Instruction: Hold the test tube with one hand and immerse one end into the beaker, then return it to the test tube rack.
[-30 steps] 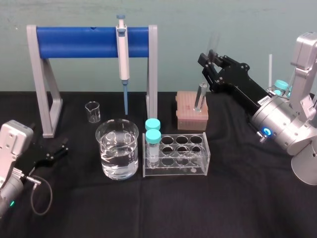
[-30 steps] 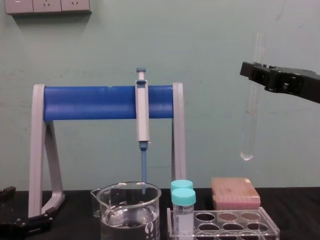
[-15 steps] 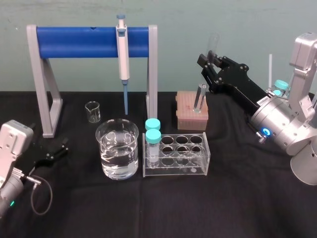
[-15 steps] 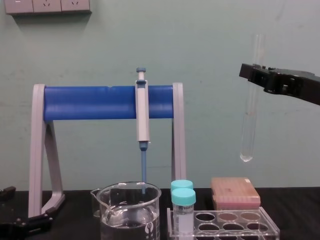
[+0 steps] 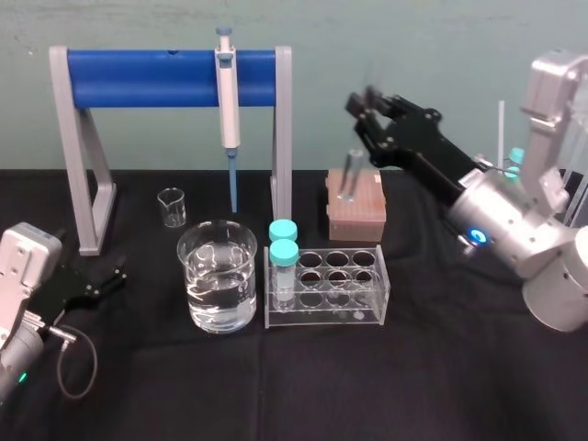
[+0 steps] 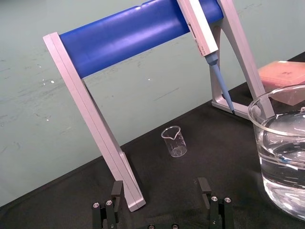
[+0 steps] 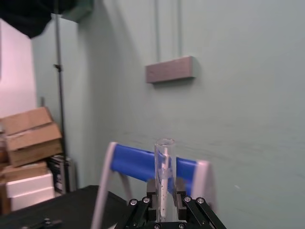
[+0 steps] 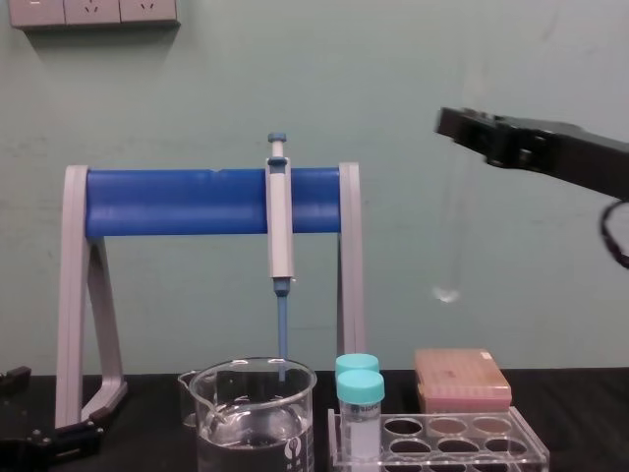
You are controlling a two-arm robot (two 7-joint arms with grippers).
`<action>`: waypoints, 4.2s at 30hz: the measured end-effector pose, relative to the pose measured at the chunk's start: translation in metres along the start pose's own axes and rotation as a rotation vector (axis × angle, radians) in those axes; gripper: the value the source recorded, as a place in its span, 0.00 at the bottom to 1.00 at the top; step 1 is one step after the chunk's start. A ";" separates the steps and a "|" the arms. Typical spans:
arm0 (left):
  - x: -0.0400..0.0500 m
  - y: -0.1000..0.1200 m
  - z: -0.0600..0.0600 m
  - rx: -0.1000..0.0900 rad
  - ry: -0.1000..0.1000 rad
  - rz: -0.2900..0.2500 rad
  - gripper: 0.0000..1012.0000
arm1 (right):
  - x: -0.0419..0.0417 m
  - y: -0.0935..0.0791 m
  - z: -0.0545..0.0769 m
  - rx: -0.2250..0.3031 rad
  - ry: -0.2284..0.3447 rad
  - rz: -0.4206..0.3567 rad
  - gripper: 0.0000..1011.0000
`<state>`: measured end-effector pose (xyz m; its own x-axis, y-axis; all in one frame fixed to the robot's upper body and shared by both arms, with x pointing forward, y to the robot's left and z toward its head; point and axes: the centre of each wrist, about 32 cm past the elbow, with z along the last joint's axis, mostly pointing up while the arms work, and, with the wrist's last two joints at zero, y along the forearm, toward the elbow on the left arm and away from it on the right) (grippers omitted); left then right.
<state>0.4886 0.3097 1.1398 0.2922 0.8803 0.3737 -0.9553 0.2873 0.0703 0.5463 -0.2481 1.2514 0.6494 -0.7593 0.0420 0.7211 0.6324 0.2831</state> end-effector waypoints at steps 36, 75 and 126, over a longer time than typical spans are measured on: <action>0.0000 0.000 0.000 0.000 0.000 0.000 0.99 | -0.0389 0.087 -0.069 -0.116 0.103 0.342 0.22; 0.0000 0.000 0.000 0.000 0.000 0.000 0.99 | -0.0419 0.080 -0.092 -0.230 0.101 0.333 0.22; 0.0000 0.000 0.000 0.000 0.000 0.000 0.99 | -0.0396 0.082 -0.091 -0.219 0.095 0.326 0.22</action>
<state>0.4886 0.3097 1.1398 0.2923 0.8803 0.3738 -0.9552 0.2874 0.0703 0.6019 -0.1521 1.1856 0.8644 -0.5028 0.0046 0.5017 0.8630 0.0587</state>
